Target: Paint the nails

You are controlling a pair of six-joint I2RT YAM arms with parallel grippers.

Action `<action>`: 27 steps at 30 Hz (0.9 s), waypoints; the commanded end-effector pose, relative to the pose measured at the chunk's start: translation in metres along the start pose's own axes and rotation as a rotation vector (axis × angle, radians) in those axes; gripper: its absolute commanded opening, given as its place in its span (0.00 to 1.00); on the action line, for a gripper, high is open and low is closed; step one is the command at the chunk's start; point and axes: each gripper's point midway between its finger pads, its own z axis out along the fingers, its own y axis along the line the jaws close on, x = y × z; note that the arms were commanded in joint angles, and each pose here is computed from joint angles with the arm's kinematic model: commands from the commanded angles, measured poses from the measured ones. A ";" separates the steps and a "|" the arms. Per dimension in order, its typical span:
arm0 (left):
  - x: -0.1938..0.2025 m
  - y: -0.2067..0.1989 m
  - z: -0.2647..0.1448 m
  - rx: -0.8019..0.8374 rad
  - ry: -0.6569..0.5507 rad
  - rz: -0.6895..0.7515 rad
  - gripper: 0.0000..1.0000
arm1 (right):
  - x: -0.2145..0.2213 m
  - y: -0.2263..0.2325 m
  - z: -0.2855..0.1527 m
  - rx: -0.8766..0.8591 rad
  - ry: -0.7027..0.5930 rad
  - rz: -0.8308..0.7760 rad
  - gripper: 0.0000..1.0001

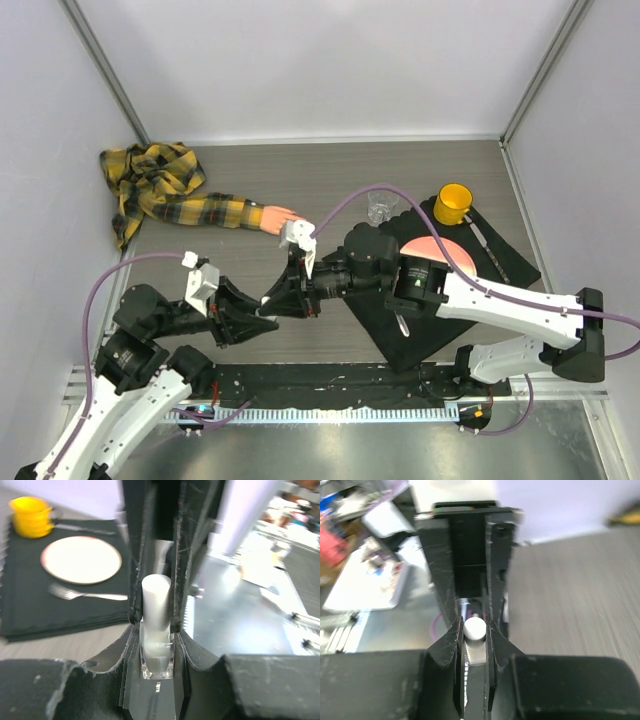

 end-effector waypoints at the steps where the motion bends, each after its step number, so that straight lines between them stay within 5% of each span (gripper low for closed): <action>1: -0.026 -0.021 0.000 0.098 -0.090 0.074 0.00 | 0.007 0.087 -0.011 -0.578 0.028 -0.113 0.00; 8: -0.028 -0.020 -0.002 0.083 -0.108 0.087 0.00 | -0.012 0.052 -0.003 -0.379 -0.039 -0.040 0.04; 10: -0.028 -0.015 -0.002 0.056 -0.106 0.081 0.00 | -0.023 0.027 0.001 -0.212 -0.074 -0.015 0.39; 16: -0.030 0.015 -0.006 -0.131 -0.117 0.106 0.00 | -0.031 -0.016 -0.017 0.182 -0.107 0.094 0.78; 27: -0.034 0.050 -0.018 -0.347 -0.129 0.126 0.00 | -0.042 -0.035 -0.027 0.598 -0.215 0.197 0.84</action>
